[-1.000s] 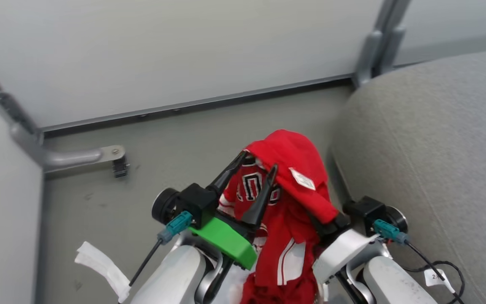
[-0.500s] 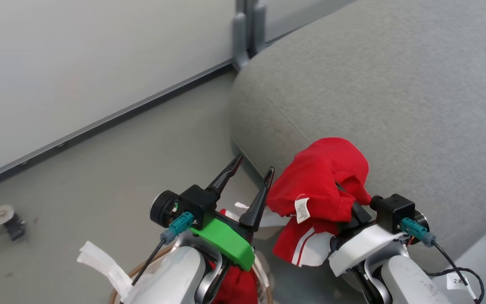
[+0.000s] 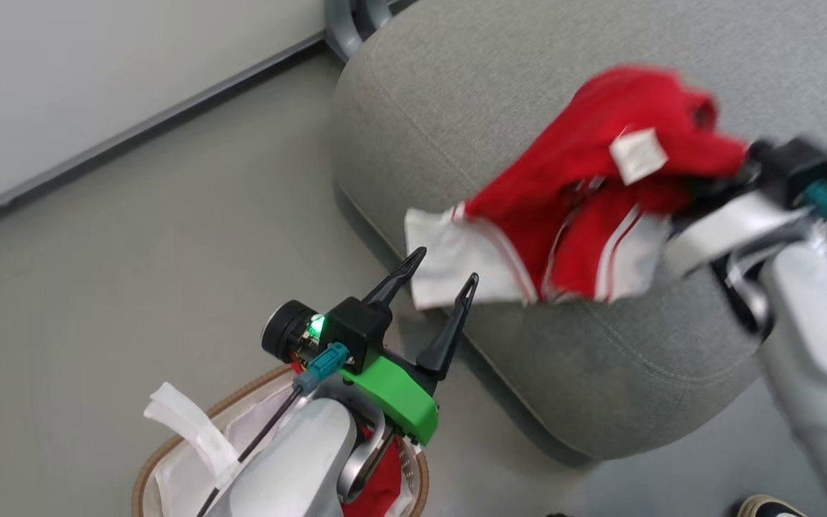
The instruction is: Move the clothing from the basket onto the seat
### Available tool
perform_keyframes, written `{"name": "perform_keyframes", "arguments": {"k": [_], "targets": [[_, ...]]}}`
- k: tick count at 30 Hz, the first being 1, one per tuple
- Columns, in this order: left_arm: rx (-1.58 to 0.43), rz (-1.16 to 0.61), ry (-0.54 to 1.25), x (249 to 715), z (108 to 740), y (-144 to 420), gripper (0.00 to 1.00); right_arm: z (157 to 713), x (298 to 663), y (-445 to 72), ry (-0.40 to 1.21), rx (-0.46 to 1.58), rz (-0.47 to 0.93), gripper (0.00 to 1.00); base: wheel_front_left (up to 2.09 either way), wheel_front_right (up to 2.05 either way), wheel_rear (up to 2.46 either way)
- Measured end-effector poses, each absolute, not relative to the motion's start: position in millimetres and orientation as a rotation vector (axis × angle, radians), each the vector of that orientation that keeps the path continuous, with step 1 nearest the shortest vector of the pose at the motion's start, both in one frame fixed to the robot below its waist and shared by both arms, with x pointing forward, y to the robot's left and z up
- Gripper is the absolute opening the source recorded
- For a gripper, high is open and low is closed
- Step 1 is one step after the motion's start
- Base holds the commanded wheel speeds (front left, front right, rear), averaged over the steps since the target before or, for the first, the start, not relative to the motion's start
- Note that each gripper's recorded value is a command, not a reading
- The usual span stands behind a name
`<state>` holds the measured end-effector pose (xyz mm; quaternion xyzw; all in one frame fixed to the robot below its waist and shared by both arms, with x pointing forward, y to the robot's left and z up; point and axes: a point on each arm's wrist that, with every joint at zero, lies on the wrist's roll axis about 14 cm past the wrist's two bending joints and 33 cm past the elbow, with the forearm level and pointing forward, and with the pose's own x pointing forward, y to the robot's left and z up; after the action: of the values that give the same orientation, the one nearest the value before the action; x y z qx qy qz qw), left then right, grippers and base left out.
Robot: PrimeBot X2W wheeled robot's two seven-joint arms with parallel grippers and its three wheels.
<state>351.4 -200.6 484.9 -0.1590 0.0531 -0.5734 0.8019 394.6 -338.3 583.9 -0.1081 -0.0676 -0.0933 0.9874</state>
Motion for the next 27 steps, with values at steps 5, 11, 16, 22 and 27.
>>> {"name": "perform_keyframes", "arguments": {"k": [5, 11, 16, 22, 27], "targets": [[-0.336, -1.193, 0.132, 370, 469, -192, 1.0, 622, 433, -371, -0.151, -0.395, -0.197, 0.0, 0.0, 0.0, 0.0], [-0.331, -1.133, 0.161, 391, 448, -174, 1.0, 645, 483, -392, -0.141, -0.519, -0.2, 0.0, 0.0, 0.0, 0.0], [-0.341, -1.057, 0.197, 411, 426, -153, 1.0, 603, 512, -416, -0.009, -0.536, -0.243, 0.0, 0.0, 0.0, 0.0], [-0.341, -0.988, 0.248, 422, 402, -133, 1.0, 505, 506, -420, 0.206, -0.449, -0.257, 1.0, 0.0, 0.0, 0.0], [-0.331, -0.906, 0.263, 439, 390, -110, 1.0, 445, 479, -418, 0.348, -0.408, -0.258, 1.0, 0.0, 0.0, 0.0]]}}
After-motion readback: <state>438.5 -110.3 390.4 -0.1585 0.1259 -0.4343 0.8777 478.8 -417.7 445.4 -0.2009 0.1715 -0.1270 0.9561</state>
